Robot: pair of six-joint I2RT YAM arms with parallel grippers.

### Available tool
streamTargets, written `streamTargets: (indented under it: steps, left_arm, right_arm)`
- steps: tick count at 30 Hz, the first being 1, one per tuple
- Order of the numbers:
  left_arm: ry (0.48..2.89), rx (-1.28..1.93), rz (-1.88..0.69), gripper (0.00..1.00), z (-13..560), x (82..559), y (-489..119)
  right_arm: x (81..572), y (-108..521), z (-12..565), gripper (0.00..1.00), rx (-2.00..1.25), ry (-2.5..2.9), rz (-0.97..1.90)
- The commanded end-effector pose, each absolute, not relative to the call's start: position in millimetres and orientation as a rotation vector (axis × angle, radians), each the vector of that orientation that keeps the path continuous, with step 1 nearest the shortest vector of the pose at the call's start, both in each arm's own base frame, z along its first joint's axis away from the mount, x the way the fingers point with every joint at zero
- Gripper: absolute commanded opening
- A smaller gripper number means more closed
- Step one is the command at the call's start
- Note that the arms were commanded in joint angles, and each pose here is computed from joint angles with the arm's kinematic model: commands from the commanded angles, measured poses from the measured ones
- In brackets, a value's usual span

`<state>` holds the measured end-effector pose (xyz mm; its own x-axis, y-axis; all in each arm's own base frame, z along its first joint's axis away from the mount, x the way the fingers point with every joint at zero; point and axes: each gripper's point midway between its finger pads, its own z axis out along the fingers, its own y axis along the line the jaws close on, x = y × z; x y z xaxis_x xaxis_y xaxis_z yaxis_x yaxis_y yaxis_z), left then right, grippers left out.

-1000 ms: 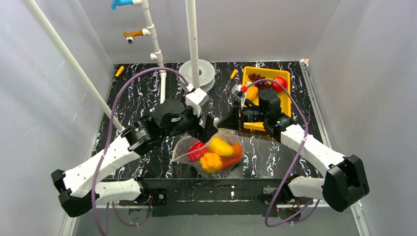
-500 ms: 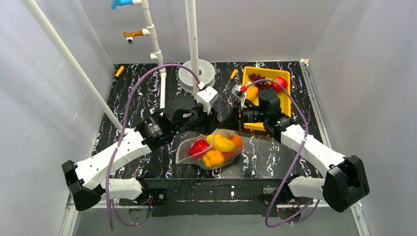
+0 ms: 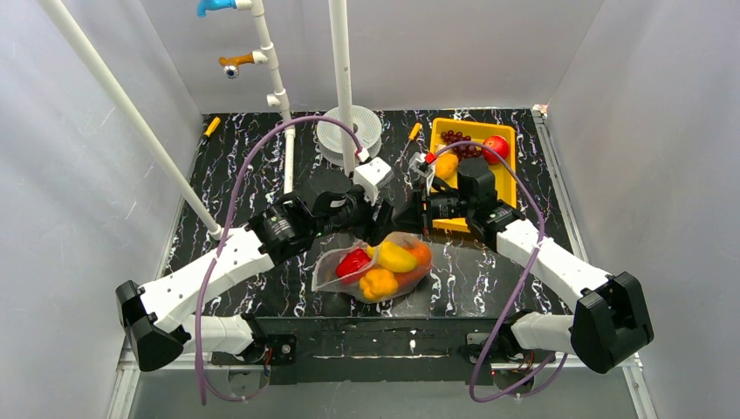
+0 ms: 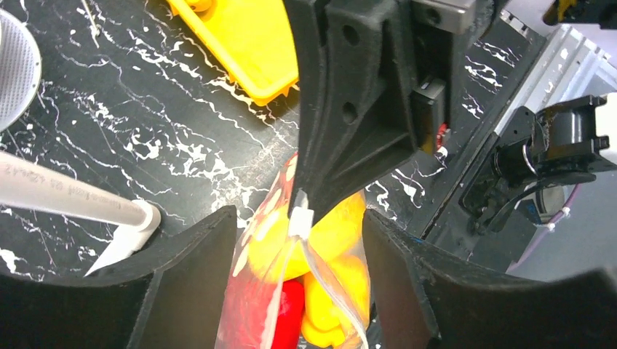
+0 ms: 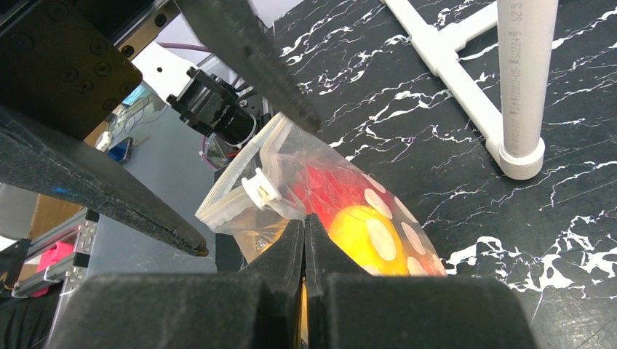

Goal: Place the food in the zip-top bag and seal the zipper
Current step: Zip the zipper food storage bag at the center of the board.

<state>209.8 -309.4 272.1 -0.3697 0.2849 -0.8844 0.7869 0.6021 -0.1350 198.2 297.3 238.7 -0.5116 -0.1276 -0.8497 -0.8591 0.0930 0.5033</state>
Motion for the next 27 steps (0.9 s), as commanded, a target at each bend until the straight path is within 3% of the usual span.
streamTargets:
  steps: [1, 3, 5, 10, 17, 27]
  left_arm:
    - [1.938, 0.771, -0.67, 0.64, 280, 217, -294]
    - [1.933, 0.783, -0.758, 0.63, 283, 210, -299]
    - [1.953, 0.802, -0.828, 0.52, 280, 204, -303]
    - [1.998, 0.826, -0.837, 0.34, 267, 203, -303]
    - [1.988, 0.864, -0.869, 0.3, 265, 199, -307]
    - [2.019, 0.882, -0.828, 0.02, 254, 203, -307]
  right_arm:
    - [199, 300, 260, 0.01, -1.011, 1.661, 1.485]
    - [199, 301, 260, 0.01, -1.012, 1.66, 1.486]
    - [199, 301, 261, 0.01, -1.012, 1.658, 1.484]
    - [199, 300, 262, 0.01, -1.017, 1.656, 1.484]
    - [199, 300, 264, 0.01, -1.019, 1.655, 1.483]
    - [191, 300, 266, 0.01, -1.06, 1.63, 1.506]
